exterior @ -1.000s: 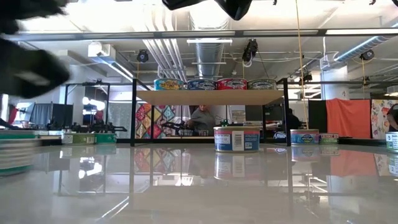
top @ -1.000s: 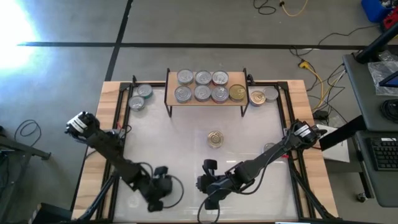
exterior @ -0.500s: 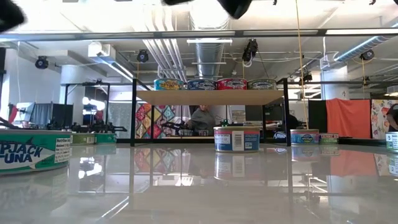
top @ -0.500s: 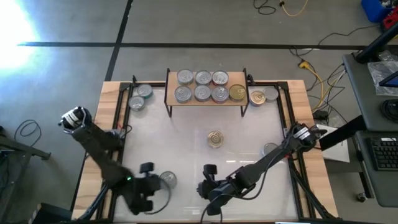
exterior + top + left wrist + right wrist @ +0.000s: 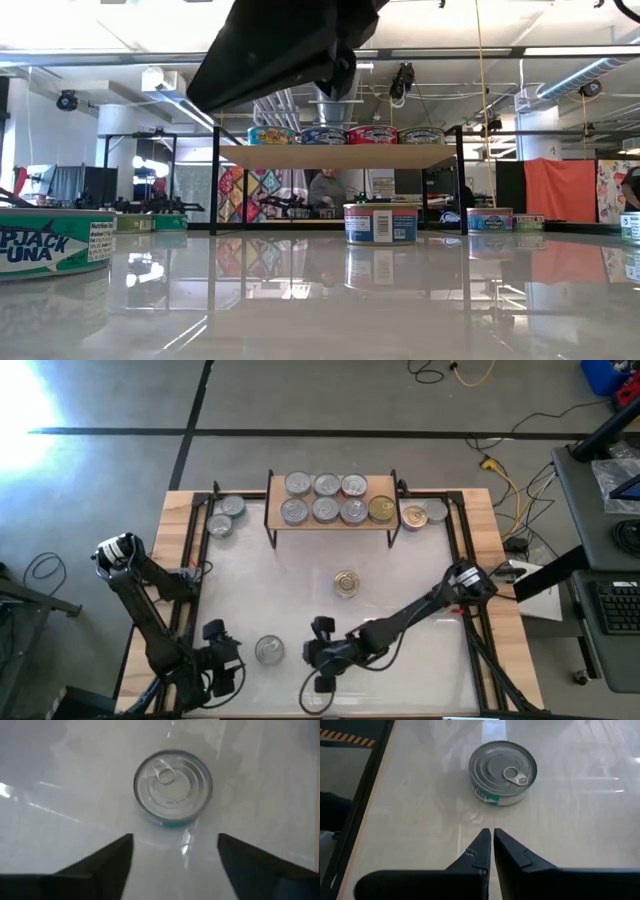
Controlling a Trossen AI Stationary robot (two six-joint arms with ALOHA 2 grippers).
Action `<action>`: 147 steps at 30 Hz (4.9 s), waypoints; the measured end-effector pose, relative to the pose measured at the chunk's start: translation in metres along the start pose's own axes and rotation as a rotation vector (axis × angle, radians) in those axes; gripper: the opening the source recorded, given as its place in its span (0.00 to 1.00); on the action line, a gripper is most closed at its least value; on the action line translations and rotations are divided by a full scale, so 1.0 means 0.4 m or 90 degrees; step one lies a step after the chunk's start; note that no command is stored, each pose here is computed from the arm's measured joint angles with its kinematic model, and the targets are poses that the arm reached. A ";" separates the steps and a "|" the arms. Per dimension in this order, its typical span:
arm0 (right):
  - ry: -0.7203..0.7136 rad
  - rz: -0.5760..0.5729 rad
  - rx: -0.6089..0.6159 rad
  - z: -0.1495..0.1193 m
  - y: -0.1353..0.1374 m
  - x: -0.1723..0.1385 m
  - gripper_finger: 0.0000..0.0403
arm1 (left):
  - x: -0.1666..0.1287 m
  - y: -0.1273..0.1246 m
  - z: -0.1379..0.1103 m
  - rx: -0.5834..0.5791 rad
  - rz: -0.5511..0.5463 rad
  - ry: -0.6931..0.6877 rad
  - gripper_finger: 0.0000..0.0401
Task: Stack canned seafood by type on shelf
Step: Stack the bottom yellow-blue tuna can on top of the other yellow-blue tuna can on the shelf
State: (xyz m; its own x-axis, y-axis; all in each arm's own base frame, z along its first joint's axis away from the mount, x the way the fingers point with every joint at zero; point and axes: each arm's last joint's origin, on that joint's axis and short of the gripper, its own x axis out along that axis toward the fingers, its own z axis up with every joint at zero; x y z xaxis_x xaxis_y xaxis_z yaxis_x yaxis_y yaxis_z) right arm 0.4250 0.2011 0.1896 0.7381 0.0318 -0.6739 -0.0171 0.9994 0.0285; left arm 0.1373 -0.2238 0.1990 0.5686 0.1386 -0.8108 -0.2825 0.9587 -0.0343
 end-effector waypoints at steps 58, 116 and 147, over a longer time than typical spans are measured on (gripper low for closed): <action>-0.077 -0.060 0.053 -0.044 -0.143 0.216 0.03 | 0.234 -0.058 -0.073 -0.131 0.031 -0.134 0.98; -0.038 -0.226 -0.151 0.164 -0.230 -0.261 0.03 | -0.028 0.436 0.383 0.185 -0.051 -0.196 0.86; 0.014 -0.398 -0.059 0.119 -0.492 -0.522 0.03 | 0.030 0.744 0.704 0.270 -0.039 -0.175 0.86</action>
State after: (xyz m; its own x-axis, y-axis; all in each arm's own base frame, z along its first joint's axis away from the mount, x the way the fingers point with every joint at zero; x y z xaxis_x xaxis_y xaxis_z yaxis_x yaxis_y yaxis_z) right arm 0.3063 -0.0027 0.3600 0.6139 -0.5595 -0.5568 0.3540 0.8256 -0.4394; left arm 0.2776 0.1332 0.3437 0.7729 0.0848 -0.6288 0.0633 0.9758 0.2094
